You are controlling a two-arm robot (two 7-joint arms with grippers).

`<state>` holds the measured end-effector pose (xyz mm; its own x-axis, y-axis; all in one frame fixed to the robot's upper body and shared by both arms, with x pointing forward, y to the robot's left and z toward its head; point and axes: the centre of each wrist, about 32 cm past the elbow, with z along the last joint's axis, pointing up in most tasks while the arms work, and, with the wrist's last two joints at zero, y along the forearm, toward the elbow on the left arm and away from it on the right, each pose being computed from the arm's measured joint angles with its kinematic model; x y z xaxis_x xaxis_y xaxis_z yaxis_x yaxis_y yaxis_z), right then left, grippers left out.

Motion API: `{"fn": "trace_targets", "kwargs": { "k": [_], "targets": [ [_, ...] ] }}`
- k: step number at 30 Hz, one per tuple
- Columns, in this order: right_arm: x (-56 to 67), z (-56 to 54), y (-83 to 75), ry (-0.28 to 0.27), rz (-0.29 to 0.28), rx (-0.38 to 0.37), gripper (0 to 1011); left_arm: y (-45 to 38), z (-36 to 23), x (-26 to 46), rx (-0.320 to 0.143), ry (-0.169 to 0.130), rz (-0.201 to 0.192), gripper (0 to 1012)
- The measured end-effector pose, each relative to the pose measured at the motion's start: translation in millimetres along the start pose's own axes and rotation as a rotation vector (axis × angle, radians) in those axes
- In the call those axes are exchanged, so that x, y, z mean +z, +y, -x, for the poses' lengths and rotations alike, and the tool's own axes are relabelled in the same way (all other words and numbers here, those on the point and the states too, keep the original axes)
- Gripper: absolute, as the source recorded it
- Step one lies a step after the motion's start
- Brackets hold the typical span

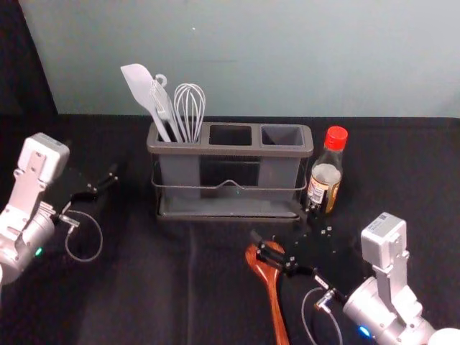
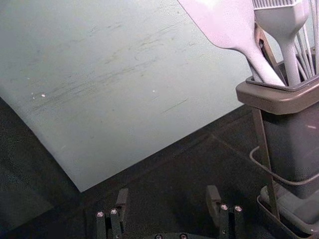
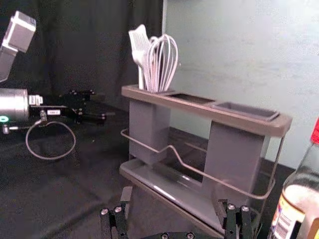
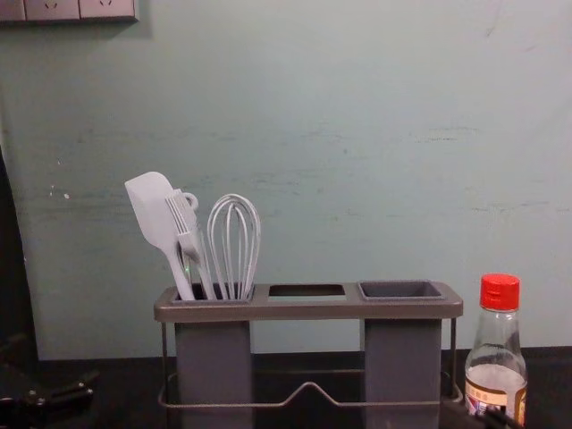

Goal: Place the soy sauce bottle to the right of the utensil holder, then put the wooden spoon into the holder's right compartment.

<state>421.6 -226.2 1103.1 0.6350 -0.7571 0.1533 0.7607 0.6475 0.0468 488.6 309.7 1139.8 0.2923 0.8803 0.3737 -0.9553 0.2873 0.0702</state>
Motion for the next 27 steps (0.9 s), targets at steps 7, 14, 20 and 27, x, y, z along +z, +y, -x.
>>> {"fn": "trace_targets", "kwargs": {
  "k": [7,14,20,27],
  "targets": [
    [-3.6,-0.6,0.8,0.01,0.002,0.003,1002,0.0,0.0,0.0,0.0,0.0,0.0,1000],
    [-2.0,-1.0,0.6,0.007,-0.003,0.002,1002,0.0,0.0,0.0,0.0,0.0,0.0,1000],
    [-1.2,-1.4,0.5,0.005,-0.005,0.001,1000,0.0,0.0,0.0,0.0,0.0,0.0,1000],
    [-1.1,0.9,1.9,0.004,0.013,0.002,1002,0.0,0.0,0.0,0.0,0.0,0.0,1000]
  ]
}}
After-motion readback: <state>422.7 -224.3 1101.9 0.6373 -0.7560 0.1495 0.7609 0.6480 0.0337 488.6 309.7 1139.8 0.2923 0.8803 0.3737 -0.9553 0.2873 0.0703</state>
